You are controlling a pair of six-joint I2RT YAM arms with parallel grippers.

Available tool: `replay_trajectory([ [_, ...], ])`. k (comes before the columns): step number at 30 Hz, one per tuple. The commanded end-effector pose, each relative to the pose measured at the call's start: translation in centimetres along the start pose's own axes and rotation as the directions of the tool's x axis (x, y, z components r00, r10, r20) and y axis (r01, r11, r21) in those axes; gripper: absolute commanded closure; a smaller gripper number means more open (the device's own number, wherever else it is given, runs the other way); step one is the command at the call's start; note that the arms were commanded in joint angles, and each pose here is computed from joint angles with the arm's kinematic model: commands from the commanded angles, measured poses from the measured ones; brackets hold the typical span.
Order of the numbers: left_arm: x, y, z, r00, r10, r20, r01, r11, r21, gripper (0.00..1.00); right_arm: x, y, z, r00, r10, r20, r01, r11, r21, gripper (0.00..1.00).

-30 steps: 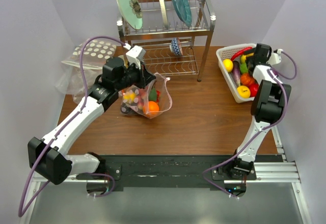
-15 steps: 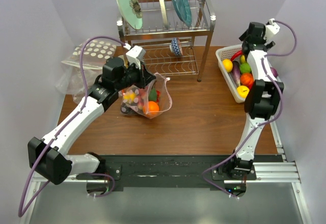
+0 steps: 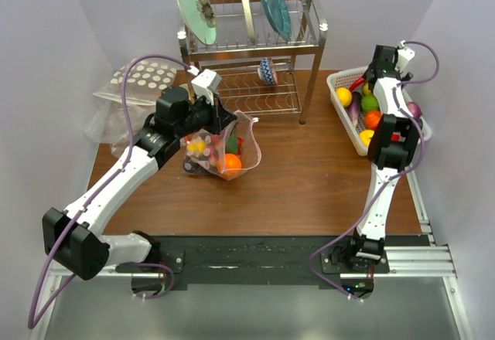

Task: Place the food in the zip-top bag and seal the zipper
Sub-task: Pick up the fake fruit from the bin.

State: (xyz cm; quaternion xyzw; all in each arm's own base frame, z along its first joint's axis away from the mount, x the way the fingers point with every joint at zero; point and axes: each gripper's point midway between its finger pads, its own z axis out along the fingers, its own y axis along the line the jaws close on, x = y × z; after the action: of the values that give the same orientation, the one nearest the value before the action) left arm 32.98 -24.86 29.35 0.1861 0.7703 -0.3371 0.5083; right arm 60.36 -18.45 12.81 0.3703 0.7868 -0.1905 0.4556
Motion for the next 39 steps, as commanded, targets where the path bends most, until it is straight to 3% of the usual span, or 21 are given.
replay_trajectory([
  [1,-1.7,-0.3,0.0,0.998,0.017,0.056,-0.018,1.0,0.015,1.0,-1.7,-0.1,-1.0,0.999,0.019,0.038,-0.019,1.0,-0.001,0.17],
  [4,-1.7,-0.3,0.0,0.998,0.018,0.056,-0.019,1.0,0.015,1.0,-1.7,-0.4,-1.1,0.999,0.021,0.04,-0.022,1.0,0.013,0.28],
  [5,-1.8,-0.5,-0.1,0.998,0.019,0.058,-0.02,1.0,0.017,1.0,-1.4,-0.5,-1.1,0.999,0.019,0.034,-0.019,1.0,0.014,0.37],
  [8,-1.8,-0.4,-0.1,0.998,0.02,0.06,-0.021,1.0,0.014,1.0,-2.4,-0.3,-2.0,0.998,0.035,0.055,-0.034,0.999,-0.017,0.47],
  [16,-1.9,-0.4,-0.1,0.998,0.022,0.062,-0.023,1.0,0.014,1.0,-5.7,0.3,-6.6,0.992,0.009,0.123,-0.001,0.998,-0.07,0.49],
  [20,-1.8,-0.3,-0.1,0.998,0.02,0.061,-0.02,1.0,0.011,1.0,-7.7,0.9,-11.1,0.984,-0.004,0.18,0.025,0.993,-0.114,0.49],
  [26,-1.7,-0.2,-0.1,0.998,0.02,0.058,-0.02,1.0,0.006,1.0,-6.3,0.4,-15.6,0.989,0.01,0.147,0.024,0.972,-0.233,0.51],
  [33,-1.8,-0.2,-0.1,0.998,0.02,0.06,-0.021,1.0,0.003,1.0,-5.0,1.2,-25.3,0.995,0.049,0.092,0.01,0.838,-0.545,0.55],
  [39,-1.9,0.0,-0.2,0.998,0.025,0.063,-0.025,1.0,-0.009,1.0,0.0,2.5,-33.6,0.999,-0.039,-0.003,0.023,0.659,-0.752,0.54],
])
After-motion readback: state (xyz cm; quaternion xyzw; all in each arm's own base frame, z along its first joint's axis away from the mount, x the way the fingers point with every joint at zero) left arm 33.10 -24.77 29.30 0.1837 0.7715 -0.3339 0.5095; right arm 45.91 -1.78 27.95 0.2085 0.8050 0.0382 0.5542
